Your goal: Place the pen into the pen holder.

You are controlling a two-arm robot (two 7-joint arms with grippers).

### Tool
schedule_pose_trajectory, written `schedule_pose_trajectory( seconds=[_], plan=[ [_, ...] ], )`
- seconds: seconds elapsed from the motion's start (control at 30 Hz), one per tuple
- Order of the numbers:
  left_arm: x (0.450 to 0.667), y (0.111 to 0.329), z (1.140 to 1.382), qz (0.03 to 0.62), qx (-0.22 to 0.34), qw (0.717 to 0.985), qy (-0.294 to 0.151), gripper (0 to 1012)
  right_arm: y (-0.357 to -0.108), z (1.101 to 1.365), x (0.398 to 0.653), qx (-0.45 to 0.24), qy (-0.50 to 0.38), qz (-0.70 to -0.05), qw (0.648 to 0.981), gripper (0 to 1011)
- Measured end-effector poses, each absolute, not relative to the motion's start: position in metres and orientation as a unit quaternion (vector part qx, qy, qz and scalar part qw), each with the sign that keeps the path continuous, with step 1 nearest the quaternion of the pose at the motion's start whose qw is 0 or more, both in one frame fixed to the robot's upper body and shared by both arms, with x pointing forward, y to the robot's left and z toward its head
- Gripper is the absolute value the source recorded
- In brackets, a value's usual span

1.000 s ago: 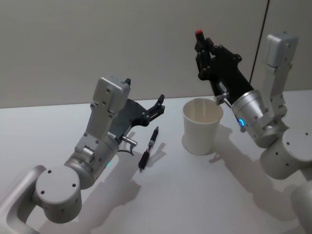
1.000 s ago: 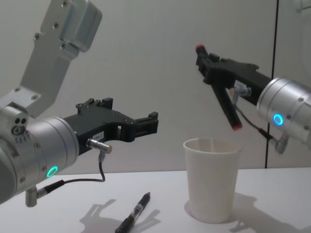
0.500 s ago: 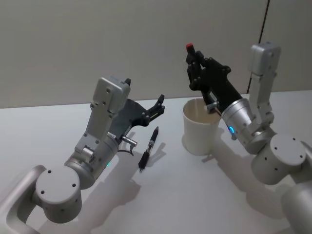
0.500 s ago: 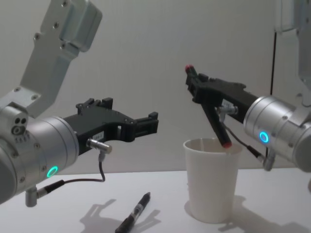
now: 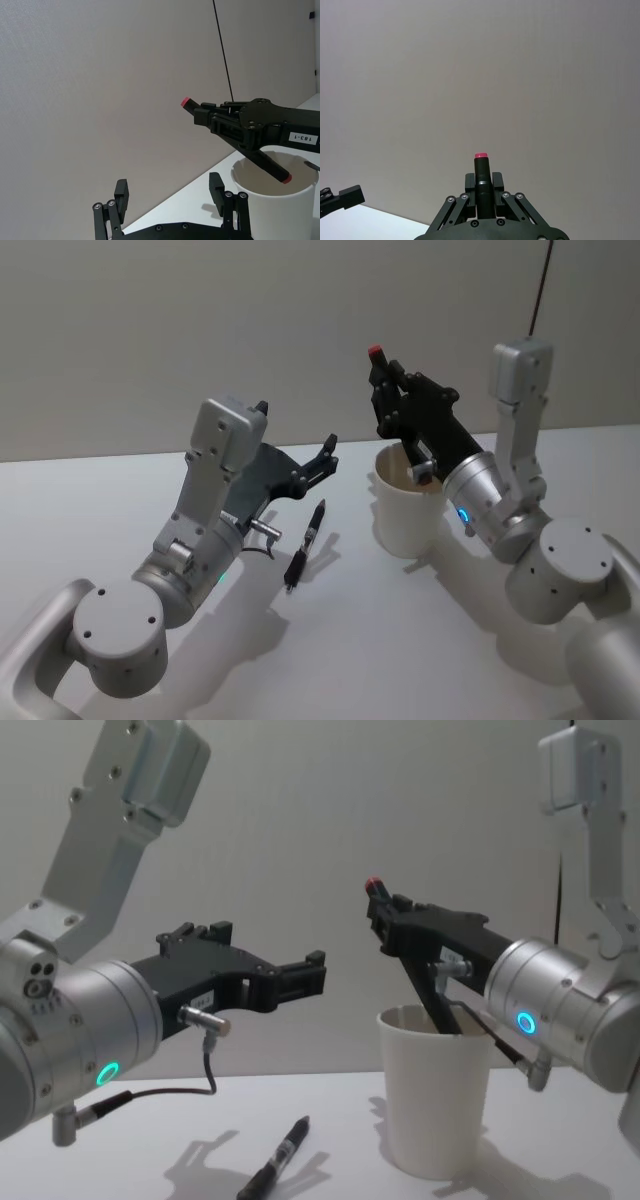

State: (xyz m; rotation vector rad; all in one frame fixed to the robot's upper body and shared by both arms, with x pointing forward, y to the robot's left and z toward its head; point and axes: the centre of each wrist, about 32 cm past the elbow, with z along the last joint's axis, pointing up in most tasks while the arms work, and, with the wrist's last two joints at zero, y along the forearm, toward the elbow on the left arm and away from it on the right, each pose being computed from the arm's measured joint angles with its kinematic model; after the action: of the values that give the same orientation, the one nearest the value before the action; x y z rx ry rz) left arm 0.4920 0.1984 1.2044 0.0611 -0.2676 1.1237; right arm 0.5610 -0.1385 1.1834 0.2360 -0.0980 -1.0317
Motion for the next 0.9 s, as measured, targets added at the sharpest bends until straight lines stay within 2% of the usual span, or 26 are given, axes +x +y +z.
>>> schedule_pose_trajectory(
  seconds=[0.17, 0.23, 0.37, 0.43, 0.5, 0.53, 0.6, 0.63, 0.73, 0.77, 0.9],
  plan=[
    [0.4920, 0.1984, 1.2044, 0.531, 0.029, 0.837, -0.126, 1001, -0.1372, 1.1819, 0.5612, 0.109, -0.045, -0.491, 0.863, 191],
    [0.4920, 0.1984, 1.2044, 0.531, 0.029, 0.837, -0.126, 1001, -0.1369, 1.1816, 0.5612, 0.108, -0.045, -0.490, 0.864, 231],
    [0.4920, 0.1984, 1.2044, 0.531, 0.029, 0.837, -0.126, 1001, -0.1365, 1.1810, 0.5613, 0.107, -0.044, -0.490, 0.864, 341],
    [0.4920, 0.1984, 1.2044, 0.531, 0.029, 0.837, -0.126, 1001, -0.1362, 1.1806, 0.5614, 0.106, -0.044, -0.490, 0.864, 430],
    [0.4920, 0.1984, 1.2044, 0.531, 0.029, 0.837, -0.126, 1001, -0.1361, 1.1804, 0.5614, 0.106, -0.044, -0.490, 0.864, 468],
    [0.4920, 0.1984, 1.2044, 0.531, 0.029, 0.837, -0.126, 1001, -0.1360, 1.1803, 0.5614, 0.105, -0.044, -0.490, 0.864, 528],
    [0.4920, 0.1984, 1.2044, 0.531, 0.029, 0.837, -0.126, 1001, -0.1359, 1.1802, 0.5614, 0.105, -0.044, -0.490, 0.865, 568],
    [0.4920, 0.1984, 1.2044, 0.531, 0.029, 0.837, -0.126, 1001, -0.1359, 1.1801, 0.5614, 0.105, -0.044, -0.490, 0.865, 630],
    [0.4920, 0.1984, 1.2044, 0.531, 0.029, 0.837, -0.126, 1001, -0.1357, 1.1799, 0.5615, 0.104, -0.043, -0.489, 0.865, 685],
    [0.4920, 0.1984, 1.2044, 0.531, 0.029, 0.837, -0.126, 1001, -0.1357, 1.1799, 0.5615, 0.104, -0.043, -0.489, 0.865, 741],
    [0.4920, 0.1984, 1.2044, 0.531, 0.029, 0.837, -0.126, 1001, -0.1355, 1.1798, 0.5615, 0.104, -0.043, -0.489, 0.865, 839]
  ],
)
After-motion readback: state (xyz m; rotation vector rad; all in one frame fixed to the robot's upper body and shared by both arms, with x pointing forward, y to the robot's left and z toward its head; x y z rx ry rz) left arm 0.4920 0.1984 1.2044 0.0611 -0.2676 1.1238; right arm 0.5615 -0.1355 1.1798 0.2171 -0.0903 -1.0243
